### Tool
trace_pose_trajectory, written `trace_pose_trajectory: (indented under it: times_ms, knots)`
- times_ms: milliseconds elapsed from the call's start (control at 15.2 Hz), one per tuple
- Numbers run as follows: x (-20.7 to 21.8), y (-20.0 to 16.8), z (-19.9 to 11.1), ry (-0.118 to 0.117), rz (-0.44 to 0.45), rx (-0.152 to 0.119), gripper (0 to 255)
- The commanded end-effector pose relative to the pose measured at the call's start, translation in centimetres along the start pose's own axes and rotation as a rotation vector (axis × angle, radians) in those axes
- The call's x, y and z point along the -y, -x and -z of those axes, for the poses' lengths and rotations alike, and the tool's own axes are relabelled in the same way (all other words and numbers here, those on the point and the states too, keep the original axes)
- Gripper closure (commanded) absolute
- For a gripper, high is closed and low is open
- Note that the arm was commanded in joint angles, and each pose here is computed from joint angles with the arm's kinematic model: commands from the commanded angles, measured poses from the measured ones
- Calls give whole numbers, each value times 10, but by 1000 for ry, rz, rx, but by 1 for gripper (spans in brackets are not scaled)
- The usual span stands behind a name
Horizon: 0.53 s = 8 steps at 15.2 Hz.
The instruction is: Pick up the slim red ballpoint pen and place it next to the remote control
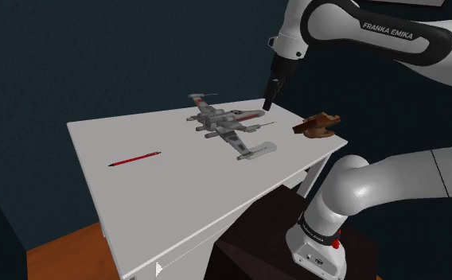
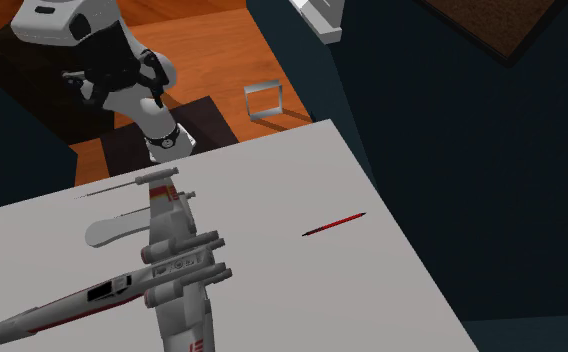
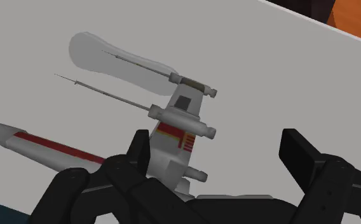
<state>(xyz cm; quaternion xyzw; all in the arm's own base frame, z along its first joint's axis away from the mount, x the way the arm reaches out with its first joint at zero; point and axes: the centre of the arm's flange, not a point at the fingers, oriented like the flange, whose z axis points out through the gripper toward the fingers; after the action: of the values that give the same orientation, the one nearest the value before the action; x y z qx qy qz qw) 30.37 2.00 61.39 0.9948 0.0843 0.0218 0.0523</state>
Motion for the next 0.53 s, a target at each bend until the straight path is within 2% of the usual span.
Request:
trace_pose_trajectory:
  times_ms: [0,462]
  knots:
    - [0,0,0,0,0,0,0]
    - [-1,-81,-46,-24,238,3,0]
